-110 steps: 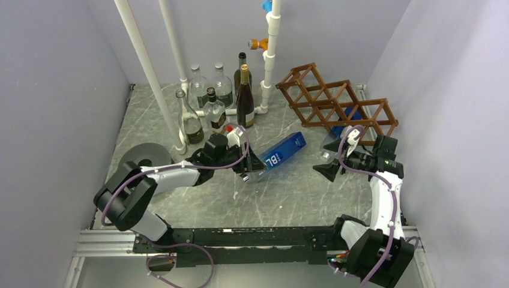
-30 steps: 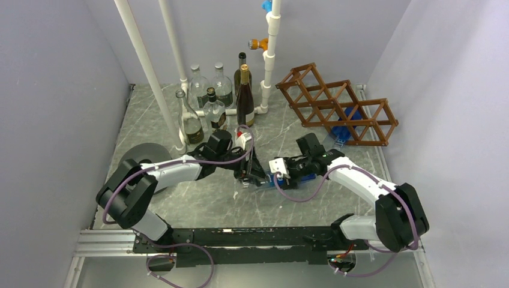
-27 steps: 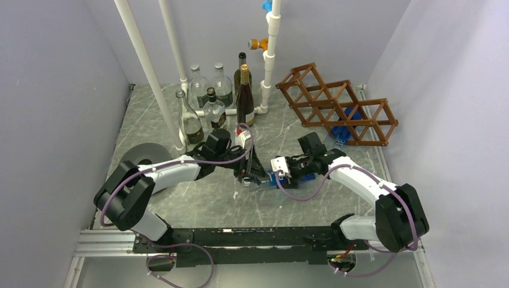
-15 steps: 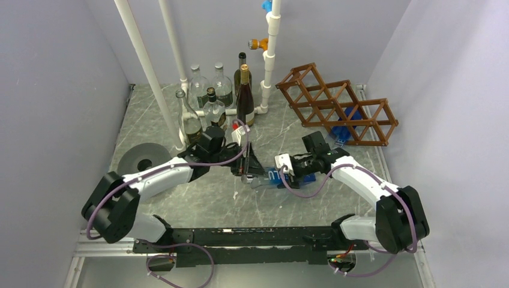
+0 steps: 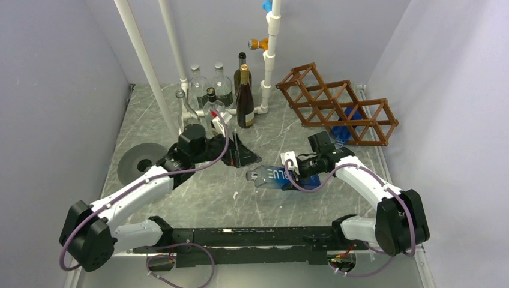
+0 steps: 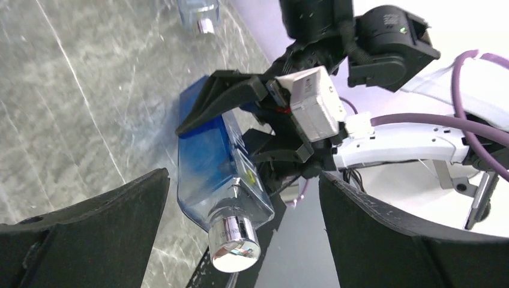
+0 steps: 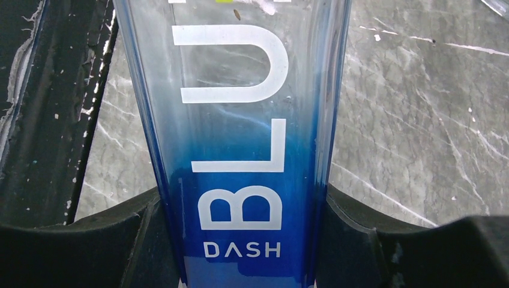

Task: Take the wine bottle off the wine rack
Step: Pick up the wine bottle from the wine rack.

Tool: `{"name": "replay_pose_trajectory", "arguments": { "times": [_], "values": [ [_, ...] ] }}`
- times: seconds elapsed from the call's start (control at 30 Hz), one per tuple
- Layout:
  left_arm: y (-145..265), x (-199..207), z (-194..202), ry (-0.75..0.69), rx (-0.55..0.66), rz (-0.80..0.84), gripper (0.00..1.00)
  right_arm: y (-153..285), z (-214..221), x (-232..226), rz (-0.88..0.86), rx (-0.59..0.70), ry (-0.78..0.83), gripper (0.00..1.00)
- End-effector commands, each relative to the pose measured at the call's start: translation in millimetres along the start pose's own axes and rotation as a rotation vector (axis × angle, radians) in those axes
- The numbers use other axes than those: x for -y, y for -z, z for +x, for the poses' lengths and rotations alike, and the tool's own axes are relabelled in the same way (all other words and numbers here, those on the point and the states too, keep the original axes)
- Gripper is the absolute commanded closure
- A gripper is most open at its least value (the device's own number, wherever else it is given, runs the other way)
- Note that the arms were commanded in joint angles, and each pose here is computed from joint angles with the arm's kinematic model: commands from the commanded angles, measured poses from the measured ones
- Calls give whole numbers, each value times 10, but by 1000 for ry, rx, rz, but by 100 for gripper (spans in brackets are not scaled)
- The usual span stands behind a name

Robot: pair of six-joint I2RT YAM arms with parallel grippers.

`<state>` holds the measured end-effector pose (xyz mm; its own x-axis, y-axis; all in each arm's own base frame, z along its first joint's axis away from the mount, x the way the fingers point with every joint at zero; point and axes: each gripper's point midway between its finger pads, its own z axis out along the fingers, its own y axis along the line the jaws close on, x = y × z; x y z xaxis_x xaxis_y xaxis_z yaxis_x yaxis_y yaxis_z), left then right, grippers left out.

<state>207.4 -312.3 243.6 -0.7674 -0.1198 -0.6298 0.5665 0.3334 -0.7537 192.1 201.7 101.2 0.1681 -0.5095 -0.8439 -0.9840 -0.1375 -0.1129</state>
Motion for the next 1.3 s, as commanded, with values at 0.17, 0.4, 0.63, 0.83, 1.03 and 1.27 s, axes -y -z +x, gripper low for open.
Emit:
{"name": "replay_pose_trajectory", "arguments": {
  "times": [0.17,0.4,0.63,0.83,1.03,1.27],
  "values": [
    [247,73,-424,-102,227,-89,1,186,-513,145,43,197,34,100],
    [337,123,-551,16,371,-51,1,272,-577,288,109,242,-54,100],
    [327,97,-612,102,419,-99,0,291,-555,448,178,241,-129,100],
    [176,123,-581,121,414,-165,1,298,-548,520,208,247,-183,100],
    [17,171,-550,108,394,-219,1,300,-541,523,209,252,-194,100],
    [-111,116,-510,145,375,-348,1,296,-540,518,206,255,-195,100]
  ]
}}
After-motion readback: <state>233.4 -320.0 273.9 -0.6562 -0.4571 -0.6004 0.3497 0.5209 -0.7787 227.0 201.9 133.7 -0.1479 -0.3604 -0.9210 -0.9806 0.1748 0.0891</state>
